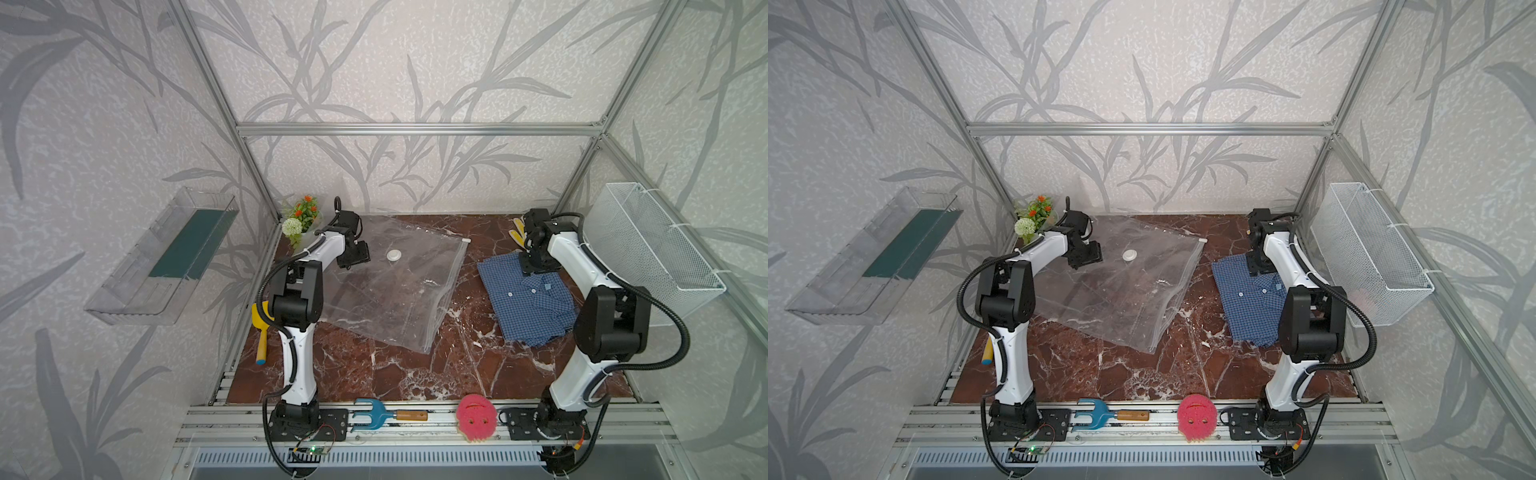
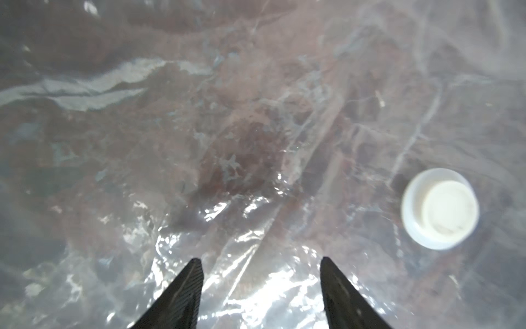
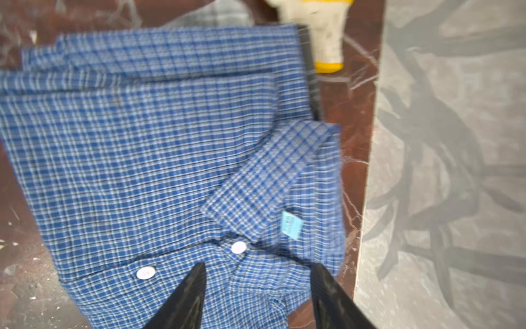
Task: Take the shirt out of the vacuum bag
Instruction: Place the shirt at the center of the board, then move the shirt to the center of the board.
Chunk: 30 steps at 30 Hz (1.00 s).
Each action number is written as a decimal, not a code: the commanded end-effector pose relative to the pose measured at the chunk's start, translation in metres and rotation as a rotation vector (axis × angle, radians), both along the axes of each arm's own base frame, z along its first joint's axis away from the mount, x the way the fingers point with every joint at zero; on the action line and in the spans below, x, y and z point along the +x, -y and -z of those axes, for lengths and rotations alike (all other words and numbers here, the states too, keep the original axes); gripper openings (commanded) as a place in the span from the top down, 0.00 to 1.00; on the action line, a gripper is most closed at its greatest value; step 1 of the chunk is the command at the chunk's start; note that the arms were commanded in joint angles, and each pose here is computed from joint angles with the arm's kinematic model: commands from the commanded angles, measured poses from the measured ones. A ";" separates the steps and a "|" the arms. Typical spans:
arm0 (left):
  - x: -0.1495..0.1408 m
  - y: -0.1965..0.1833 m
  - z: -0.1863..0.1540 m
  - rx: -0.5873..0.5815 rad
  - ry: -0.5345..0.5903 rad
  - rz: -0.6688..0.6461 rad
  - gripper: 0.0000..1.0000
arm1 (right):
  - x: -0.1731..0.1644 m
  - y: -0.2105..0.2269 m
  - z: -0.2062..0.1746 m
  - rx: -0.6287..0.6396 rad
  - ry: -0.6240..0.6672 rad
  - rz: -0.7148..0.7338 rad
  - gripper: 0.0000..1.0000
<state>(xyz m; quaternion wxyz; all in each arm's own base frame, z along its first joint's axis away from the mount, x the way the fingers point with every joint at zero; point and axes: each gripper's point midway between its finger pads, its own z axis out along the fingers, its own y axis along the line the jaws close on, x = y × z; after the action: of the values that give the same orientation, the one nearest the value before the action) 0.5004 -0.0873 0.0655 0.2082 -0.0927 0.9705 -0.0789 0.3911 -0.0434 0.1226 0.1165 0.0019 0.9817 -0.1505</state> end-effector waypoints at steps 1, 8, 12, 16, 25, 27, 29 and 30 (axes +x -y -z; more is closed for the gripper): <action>0.001 0.010 -0.052 -0.005 0.135 0.067 0.32 | -0.002 -0.010 0.032 0.079 -0.021 0.019 0.40; -0.011 -0.003 -0.114 0.024 0.320 0.041 0.29 | 0.001 -0.007 0.088 -0.054 -0.135 -0.052 0.40; -0.018 -0.012 -0.134 0.024 0.371 0.011 0.29 | -0.001 -0.032 0.101 -0.037 -0.143 -0.116 0.41; -0.019 -0.020 -0.136 0.009 0.384 -0.018 0.29 | -0.009 -0.062 0.103 0.080 -0.131 -0.136 0.41; -0.021 -0.042 -0.135 -0.024 0.407 -0.095 0.29 | -0.015 -0.107 0.089 0.285 -0.079 -0.001 0.41; -0.022 -0.043 -0.137 -0.016 0.417 -0.091 0.29 | -0.008 -0.113 0.078 0.323 -0.043 0.018 0.41; -0.025 -0.048 -0.141 0.010 0.435 -0.101 0.28 | 0.003 -0.116 0.059 0.344 0.023 0.018 0.40; -0.026 -0.052 -0.142 0.027 0.447 -0.110 0.28 | 0.008 -0.116 0.048 0.348 0.067 0.013 0.40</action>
<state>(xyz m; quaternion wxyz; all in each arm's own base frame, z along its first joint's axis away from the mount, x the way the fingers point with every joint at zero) 0.4766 -0.0429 0.1802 0.3819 -0.1187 0.9126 -0.0854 0.3885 0.0534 0.0443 0.1047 0.0091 0.9939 -0.0334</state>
